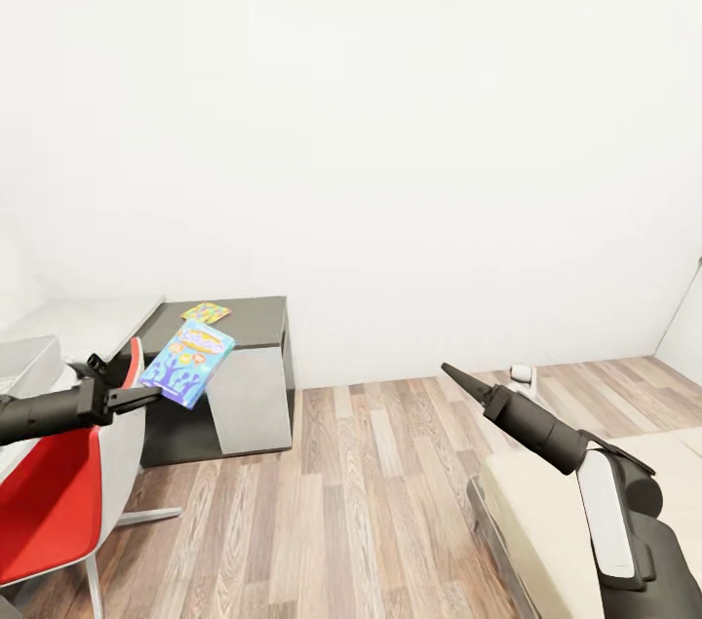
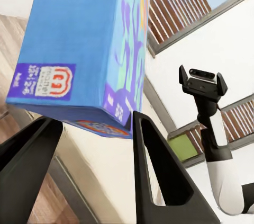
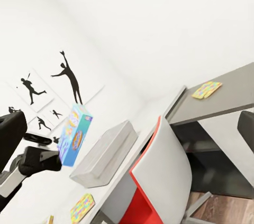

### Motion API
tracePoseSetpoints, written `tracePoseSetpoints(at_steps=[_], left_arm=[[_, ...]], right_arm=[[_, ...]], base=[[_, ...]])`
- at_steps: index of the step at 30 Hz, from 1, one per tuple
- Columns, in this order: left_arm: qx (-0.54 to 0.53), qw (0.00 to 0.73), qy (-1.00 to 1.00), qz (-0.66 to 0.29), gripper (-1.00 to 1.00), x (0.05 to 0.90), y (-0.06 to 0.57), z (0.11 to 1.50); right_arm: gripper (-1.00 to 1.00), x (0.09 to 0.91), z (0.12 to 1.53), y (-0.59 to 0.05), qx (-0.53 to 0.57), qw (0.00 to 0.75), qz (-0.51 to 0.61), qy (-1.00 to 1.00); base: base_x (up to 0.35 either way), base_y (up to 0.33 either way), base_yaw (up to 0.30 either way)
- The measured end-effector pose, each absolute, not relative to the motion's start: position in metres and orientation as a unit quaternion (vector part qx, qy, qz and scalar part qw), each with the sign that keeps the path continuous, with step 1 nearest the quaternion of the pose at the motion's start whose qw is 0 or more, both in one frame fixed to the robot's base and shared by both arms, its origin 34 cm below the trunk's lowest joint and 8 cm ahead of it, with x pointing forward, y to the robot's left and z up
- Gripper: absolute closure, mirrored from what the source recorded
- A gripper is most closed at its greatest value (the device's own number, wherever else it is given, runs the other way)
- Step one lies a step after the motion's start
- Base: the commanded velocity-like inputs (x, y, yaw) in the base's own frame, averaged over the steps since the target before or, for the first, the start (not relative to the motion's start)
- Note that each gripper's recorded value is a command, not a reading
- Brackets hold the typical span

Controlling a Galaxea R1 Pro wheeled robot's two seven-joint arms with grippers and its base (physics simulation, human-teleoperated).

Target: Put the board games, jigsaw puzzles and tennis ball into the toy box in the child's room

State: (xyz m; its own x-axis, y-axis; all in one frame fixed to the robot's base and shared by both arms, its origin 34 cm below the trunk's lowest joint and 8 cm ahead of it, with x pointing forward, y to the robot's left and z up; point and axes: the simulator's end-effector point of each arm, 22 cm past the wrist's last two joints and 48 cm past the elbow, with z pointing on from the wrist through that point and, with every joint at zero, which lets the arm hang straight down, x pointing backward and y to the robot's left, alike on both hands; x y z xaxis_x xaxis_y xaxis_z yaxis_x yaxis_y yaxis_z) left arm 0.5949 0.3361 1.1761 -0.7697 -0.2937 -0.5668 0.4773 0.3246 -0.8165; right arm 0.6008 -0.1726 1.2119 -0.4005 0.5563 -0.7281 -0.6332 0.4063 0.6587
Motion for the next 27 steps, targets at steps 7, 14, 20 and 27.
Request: tracePoseSetpoints(at_steps=[7,14,20,27], left_arm=[[0.05,0.352,0.74,-0.571,1.0,0.596,0.356,1.185],[0.033,0.383,0.725,-0.571,1.0,0.599,0.376,1.199],[0.033,0.384,0.724,-0.572,1.0,0.599,0.376,1.199],[0.032,0.385,0.723,-0.573,1.0,0.599,0.376,1.2]], right_arm=[[-1.0,0.601,1.212,-0.174,-0.029,0.547,0.543,0.636],[-1.0,0.601,1.212,-0.174,-0.029,0.547,0.544,0.636],[-1.0,0.602,1.211,-0.175,-0.028,0.548,0.541,0.637],[-1.0,0.602,1.21,-0.174,-0.027,0.548,0.54,0.638]], base=[[0.0,0.0,0.0],[0.0,0.0,0.0],[0.0,0.0,0.003],[0.0,0.0,0.21]])
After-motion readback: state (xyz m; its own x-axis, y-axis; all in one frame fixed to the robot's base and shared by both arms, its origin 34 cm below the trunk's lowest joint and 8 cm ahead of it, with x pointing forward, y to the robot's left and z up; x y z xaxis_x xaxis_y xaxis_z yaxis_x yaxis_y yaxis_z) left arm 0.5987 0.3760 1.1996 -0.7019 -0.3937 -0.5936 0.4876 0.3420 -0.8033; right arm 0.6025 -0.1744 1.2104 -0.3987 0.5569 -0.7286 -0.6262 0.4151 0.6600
